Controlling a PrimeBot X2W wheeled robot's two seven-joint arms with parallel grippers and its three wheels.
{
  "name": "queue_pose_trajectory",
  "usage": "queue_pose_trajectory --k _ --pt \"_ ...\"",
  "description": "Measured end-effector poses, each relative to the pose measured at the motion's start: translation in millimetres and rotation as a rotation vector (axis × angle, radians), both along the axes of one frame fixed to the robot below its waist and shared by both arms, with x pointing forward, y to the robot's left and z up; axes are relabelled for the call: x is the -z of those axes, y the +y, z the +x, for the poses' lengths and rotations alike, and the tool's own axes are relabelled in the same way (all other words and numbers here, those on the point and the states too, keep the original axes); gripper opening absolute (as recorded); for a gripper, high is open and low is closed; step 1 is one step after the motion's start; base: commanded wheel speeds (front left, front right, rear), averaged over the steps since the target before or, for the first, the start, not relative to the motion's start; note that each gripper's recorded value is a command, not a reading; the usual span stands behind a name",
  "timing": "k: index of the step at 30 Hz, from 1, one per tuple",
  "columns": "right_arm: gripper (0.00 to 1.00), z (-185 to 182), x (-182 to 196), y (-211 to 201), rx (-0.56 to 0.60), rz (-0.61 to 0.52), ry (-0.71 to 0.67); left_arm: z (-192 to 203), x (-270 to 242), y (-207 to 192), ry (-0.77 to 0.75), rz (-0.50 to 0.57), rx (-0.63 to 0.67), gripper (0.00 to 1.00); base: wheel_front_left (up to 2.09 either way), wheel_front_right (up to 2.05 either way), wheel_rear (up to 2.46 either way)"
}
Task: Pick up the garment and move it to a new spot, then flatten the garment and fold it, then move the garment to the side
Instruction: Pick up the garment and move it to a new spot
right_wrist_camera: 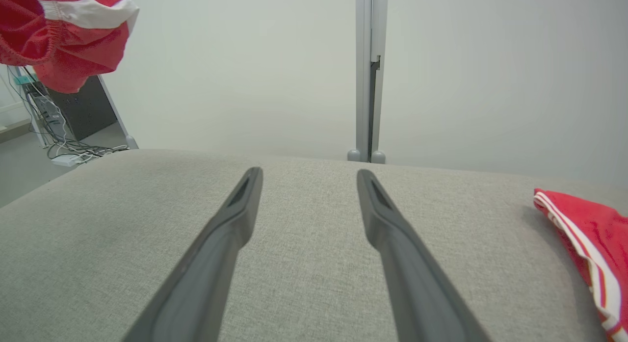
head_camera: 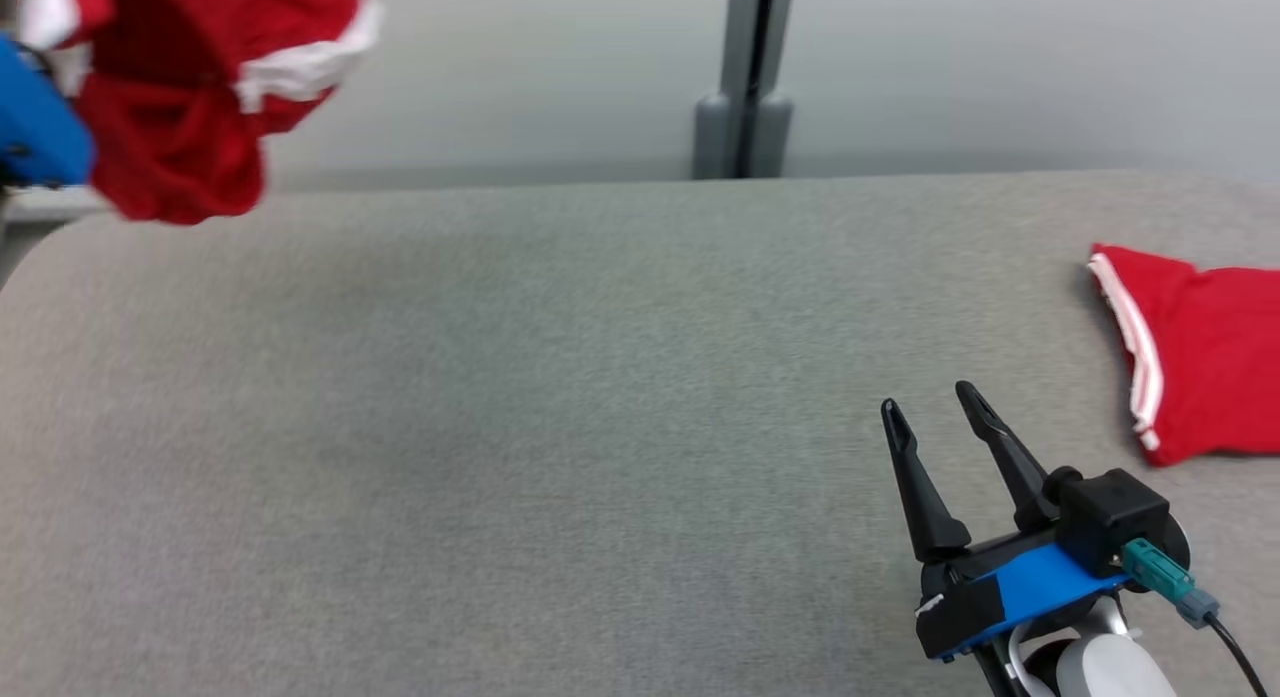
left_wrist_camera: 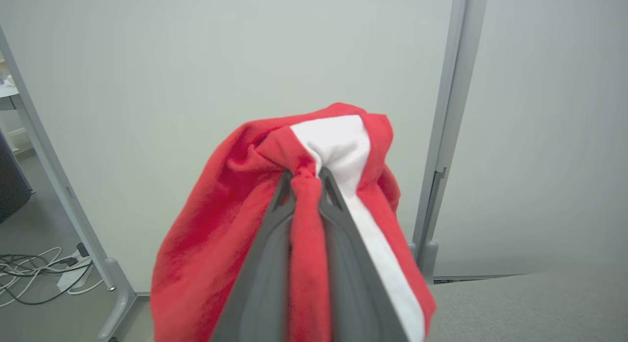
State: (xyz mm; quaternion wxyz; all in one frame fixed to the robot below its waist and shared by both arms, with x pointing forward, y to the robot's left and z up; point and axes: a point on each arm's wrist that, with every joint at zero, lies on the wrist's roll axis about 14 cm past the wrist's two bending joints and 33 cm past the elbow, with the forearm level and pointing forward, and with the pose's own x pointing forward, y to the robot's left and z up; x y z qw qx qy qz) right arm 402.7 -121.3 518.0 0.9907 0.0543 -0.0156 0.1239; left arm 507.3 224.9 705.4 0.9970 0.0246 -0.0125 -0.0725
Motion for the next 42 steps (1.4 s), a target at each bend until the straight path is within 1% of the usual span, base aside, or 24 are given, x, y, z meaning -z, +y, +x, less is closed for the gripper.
queue_pose_trajectory --k 4,7,11,14,17,21,23,25,27,28,29,30,33,35,37,38,39,40,42 --pt "1.0 -10.9 -10.7 -12.9 0.039 0.002 -0.027 -6.0 -16.5 -72.0 -0.027 -0.016 0.194 0.0 0.0 0.0 0.0" --pt "1.0 -18.5 -13.7 -24.6 0.074 0.003 -0.033 -11.3 -15.0 -123.7 -0.013 -0.01 0.334 0.0 0.0 0.0 0.0" --pt "1.0 -26.2 -13.9 -39.4 0.119 0.0 -0.031 -21.6 8.9 -190.7 0.051 -0.011 0.518 0.0 0.0 0.0 0.0" --pt "1.0 -28.2 -15.7 -46.0 0.139 -0.002 -0.034 -29.4 39.0 -227.7 0.129 -0.013 0.617 0.0 0.0 0.0 0.0" --pt "1.0 -29.3 -16.8 -53.6 0.162 -0.005 -0.035 -34.4 76.7 -251.7 0.228 -0.008 0.676 0.0 0.0 0.0 0.0" --pt "1.0 -29.5 -18.6 -62.1 0.186 -0.01 -0.042 -41.1 135.0 -267.9 0.37 -0.002 0.71 0.0 0.0 0.0 0.0" --pt "1.0 -29.3 -17.0 -64.0 0.192 -0.01 -0.04 -46.2 169.5 -269.2 0.454 0.015 0.707 0.0 0.0 0.0 0.0" --pt "1.0 -28.3 -17.1 -65.2 0.195 -0.009 -0.042 -51.9 202.6 -264.7 0.516 0.059 0.688 0.0 0.0 0.0 0.0" --pt "1.0 -28.2 -15.5 -65.7 0.198 -0.007 -0.038 -57.7 230.3 -259.8 0.575 0.071 0.67 0.0 0.0 0.0 0.0" --pt "1.0 -27.8 -14.8 -66.7 0.201 -0.006 -0.038 -61.3 242.7 -257.7 0.598 0.086 0.662 0.2 0.0 0.0 0.0" --pt "1.0 -27.1 -13.7 -67.1 0.202 -0.004 -0.036 -66.2 254.2 -256.8 0.627 0.089 0.657 0.87 0.0 0.0 0.0" --pt "1.0 -25.9 -13.6 -67.8 0.204 -0.003 -0.037 -70.4 263.0 -255.8 0.647 0.085 0.651 1.0 0.0 0.0 0.0" --pt "1.0 -21.4 -14.3 -65.0 0.194 -0.003 -0.04 -76.6 276.4 -250.9 0.669 0.067 0.625 1.0 0.0 0.0 0.0" --pt "1.0 -18.2 -16.2 -62.2 0.186 -0.005 -0.046 -77.2 276.0 -246.8 0.651 0.043 0.603 1.0 0.0 0.0 0.0" --pt "1.0 -14.8 -20.4 -59.9 0.179 -0.002 -0.059 -75.3 265.3 -245.8 0.601 -0.021 0.583 1.0 0.0 0.0 0.0" --pt "1.0 -14.8 -20.4 -59.9 0.179 -0.002 -0.059 -75.3 265.3 -245.8 0.601 -0.021 0.583 1.0 0.0 0.0 0.0" --pt "1.0 -11.4 -24.8 -57.3 0.171 -0.003 -0.073 -70.1 244.6 -244.1 0.512 -0.125 0.557 1.0 0.0 0.0 0.0" --pt "1.0 -11.4 -24.8 -57.3 0.171 -0.003 -0.073 -70.1 244.6 -244.1 0.512 -0.125 0.557 1.0 0.0 0.0 0.0" --pt "1.0 -9.0 -26.2 -53.4 0.16 -0.003 -0.077 -63.4 222.3 -235.1 0.399 -0.195 0.522 1.0 0.0 0.0 0.0"
